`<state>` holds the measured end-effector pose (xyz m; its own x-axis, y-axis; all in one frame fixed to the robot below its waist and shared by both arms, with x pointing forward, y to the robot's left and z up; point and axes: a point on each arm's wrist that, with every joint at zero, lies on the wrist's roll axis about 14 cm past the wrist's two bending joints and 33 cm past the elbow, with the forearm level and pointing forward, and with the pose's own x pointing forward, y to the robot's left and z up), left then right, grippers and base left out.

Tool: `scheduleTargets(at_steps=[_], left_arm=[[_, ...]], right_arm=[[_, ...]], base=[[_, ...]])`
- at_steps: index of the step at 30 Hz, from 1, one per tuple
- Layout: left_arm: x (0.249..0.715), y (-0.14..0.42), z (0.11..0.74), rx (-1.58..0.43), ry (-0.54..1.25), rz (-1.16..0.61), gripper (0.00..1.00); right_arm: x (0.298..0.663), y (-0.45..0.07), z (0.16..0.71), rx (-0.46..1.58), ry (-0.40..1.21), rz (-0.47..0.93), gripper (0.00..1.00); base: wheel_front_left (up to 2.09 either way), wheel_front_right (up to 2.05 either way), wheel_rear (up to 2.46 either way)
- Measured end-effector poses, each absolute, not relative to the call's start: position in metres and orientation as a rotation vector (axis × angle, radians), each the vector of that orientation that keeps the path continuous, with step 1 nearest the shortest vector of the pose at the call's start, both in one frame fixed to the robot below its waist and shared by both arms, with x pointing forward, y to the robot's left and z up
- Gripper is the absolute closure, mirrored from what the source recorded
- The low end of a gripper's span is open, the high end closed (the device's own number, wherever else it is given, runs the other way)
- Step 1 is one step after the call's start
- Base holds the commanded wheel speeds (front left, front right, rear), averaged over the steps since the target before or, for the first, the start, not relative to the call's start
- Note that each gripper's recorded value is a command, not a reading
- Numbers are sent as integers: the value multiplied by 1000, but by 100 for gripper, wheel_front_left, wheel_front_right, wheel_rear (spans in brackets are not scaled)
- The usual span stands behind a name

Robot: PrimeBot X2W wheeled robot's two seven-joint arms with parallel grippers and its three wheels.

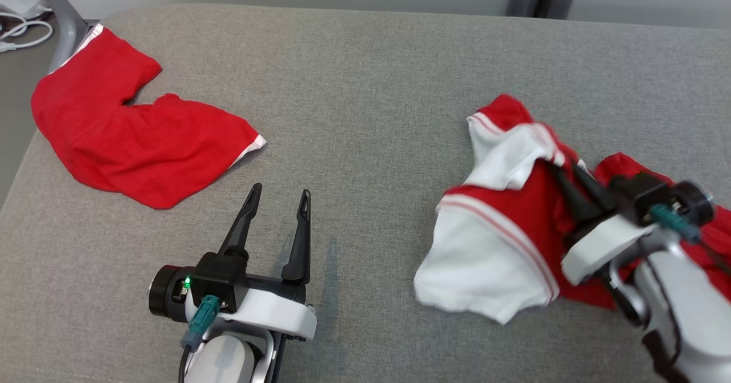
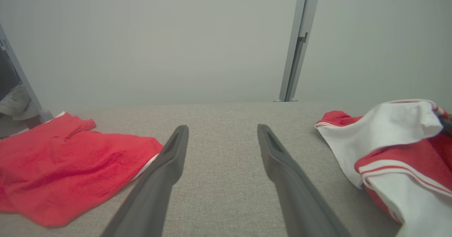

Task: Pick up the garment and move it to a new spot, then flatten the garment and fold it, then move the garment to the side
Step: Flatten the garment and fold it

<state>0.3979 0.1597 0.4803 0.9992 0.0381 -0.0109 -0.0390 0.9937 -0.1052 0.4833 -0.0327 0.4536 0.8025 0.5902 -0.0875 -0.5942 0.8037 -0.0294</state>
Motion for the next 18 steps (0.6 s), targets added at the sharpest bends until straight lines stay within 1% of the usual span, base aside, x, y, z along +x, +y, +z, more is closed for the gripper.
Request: scheduleTargets(at_steps=[4,7,11,18], left_arm=[[399,160,479,-109,14,41,0],[400,162,480,-109,11,44,0],[398,164,478,-112,19,53,0],[396,170,476,-108,26,72,0]], right_arm=[[514,-46,477,-63,50,609,100],[529,-45,492,-59,44,624,100],[529,-23,496,-33,74,702,100],[525,-1,486,14,146,769,100]], base=[[0,0,0],[0,0,0],[0,0,0],[0,0,0]])
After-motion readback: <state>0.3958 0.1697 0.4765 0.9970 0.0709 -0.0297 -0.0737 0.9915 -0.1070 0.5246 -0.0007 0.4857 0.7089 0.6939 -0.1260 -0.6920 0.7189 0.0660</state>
